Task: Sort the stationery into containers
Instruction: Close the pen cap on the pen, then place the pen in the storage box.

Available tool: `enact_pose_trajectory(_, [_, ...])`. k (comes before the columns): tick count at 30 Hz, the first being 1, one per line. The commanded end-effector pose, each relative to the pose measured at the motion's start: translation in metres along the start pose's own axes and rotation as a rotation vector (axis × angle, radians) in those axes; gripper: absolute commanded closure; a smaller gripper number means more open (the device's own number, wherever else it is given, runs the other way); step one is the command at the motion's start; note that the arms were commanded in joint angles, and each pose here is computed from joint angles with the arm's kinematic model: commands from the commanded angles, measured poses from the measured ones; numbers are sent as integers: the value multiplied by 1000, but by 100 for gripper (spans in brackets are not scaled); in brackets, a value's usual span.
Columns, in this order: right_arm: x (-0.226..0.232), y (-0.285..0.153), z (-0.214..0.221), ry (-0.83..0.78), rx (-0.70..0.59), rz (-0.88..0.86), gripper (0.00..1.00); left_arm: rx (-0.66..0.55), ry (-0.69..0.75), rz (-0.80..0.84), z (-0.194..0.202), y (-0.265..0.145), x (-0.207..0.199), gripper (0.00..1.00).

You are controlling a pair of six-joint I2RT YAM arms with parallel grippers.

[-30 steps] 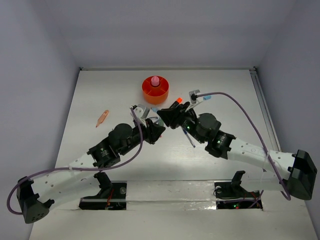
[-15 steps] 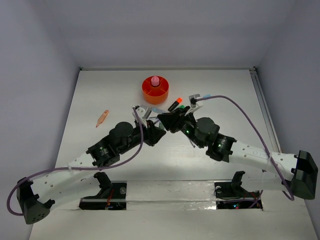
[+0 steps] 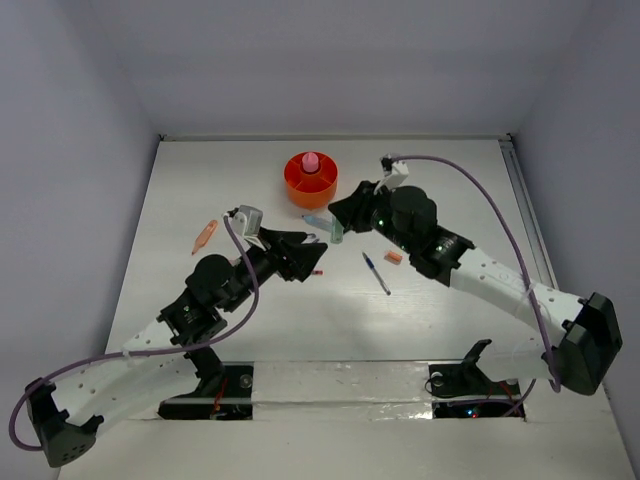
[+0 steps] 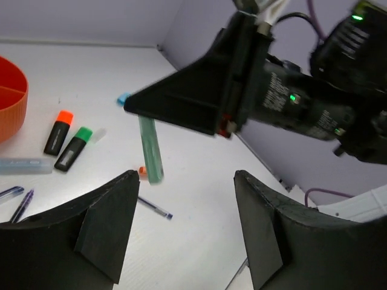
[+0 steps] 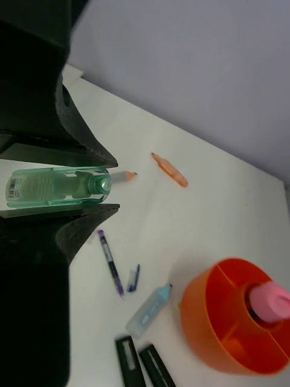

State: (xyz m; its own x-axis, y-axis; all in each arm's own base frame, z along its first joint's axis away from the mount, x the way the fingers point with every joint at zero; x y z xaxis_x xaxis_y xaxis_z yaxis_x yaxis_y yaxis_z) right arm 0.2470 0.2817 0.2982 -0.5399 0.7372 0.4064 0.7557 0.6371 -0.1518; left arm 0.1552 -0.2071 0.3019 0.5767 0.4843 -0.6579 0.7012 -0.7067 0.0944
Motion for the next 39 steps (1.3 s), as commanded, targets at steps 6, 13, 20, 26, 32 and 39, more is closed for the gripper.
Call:
enact_pose_trajectory(6, [-33,51,-61,20,-136,38,100,-97,-18,54,-21,-25,-11,20])
enact_pose_trajectory(13, [-79,116,-67,27,-284,128,100,-66,33,-47,-35,-50,-9,1])
enact_pose_trajectory(20, [-130,181,-77,-101,-302,223,100,-115,114,-211,-54,-80,6,1])
enact_pose_trajectory(26, [-155,220,-72,-183,-267,252,100,-192,107,-233,-66,-95,8,1])
enact_pose_trajectory(32, [-171,241,-67,-223,-249,279,100,-183,109,-254,-63,-93,12,1])
enact_pose_trajectory(39, [-178,249,-51,-208,-220,277,100,-185,109,-285,-63,-91,15,1])
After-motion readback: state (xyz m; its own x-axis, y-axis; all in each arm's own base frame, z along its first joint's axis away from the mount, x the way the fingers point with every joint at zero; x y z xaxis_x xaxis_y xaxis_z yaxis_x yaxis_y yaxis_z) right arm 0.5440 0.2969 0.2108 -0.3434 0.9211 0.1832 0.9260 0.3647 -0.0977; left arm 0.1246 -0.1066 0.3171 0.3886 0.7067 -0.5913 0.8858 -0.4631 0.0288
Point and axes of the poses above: each gripper's point midway between its finger pads, its own y axis out along the fingers, its own x axis along the line the jaws close on, z = x × y, the point moved 6 cm from there along -y, back along the fingers, and after that the axes turned 11 degrees about -y, right-handed, at the moved point
